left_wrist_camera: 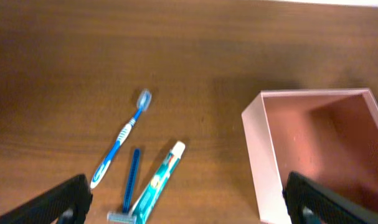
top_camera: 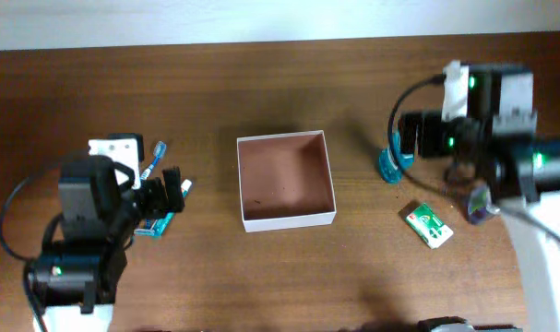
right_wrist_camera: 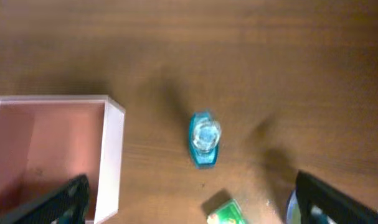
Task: Pack container
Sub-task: 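Move the right gripper to the blue mouthwash bottle and grasp it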
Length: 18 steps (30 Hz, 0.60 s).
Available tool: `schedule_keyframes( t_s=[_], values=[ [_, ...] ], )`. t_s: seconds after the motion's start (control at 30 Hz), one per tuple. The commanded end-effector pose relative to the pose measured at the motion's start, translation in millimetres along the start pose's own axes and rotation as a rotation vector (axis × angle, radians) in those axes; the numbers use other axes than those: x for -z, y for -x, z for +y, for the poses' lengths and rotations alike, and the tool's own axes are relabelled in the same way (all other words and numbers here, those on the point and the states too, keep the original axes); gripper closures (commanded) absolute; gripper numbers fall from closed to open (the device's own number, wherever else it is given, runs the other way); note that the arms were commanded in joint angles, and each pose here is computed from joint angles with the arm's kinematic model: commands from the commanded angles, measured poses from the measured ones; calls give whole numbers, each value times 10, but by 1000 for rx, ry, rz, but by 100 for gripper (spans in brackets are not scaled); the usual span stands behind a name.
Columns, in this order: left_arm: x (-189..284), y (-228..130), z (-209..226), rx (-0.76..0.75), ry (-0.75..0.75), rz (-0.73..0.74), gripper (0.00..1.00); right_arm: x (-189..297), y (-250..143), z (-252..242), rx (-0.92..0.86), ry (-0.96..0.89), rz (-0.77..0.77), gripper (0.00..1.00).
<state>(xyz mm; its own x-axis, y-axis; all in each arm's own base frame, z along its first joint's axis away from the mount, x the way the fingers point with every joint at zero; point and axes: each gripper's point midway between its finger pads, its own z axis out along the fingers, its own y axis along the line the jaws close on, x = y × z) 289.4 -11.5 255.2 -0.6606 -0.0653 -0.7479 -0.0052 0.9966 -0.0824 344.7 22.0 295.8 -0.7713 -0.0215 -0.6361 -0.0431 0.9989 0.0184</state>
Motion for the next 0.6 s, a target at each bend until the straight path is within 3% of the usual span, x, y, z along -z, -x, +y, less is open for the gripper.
schedule_keyframes(
  t_s=[0.0, 0.57],
  values=[
    [10, 60, -16, 14, -4, 34, 1, -199, 105, -165, -28, -24, 67, 2],
    [-23, 34, -13, 16, -3, 51, 1, -1542, -616, -203, 20, 32, 506, 2]
  ],
)
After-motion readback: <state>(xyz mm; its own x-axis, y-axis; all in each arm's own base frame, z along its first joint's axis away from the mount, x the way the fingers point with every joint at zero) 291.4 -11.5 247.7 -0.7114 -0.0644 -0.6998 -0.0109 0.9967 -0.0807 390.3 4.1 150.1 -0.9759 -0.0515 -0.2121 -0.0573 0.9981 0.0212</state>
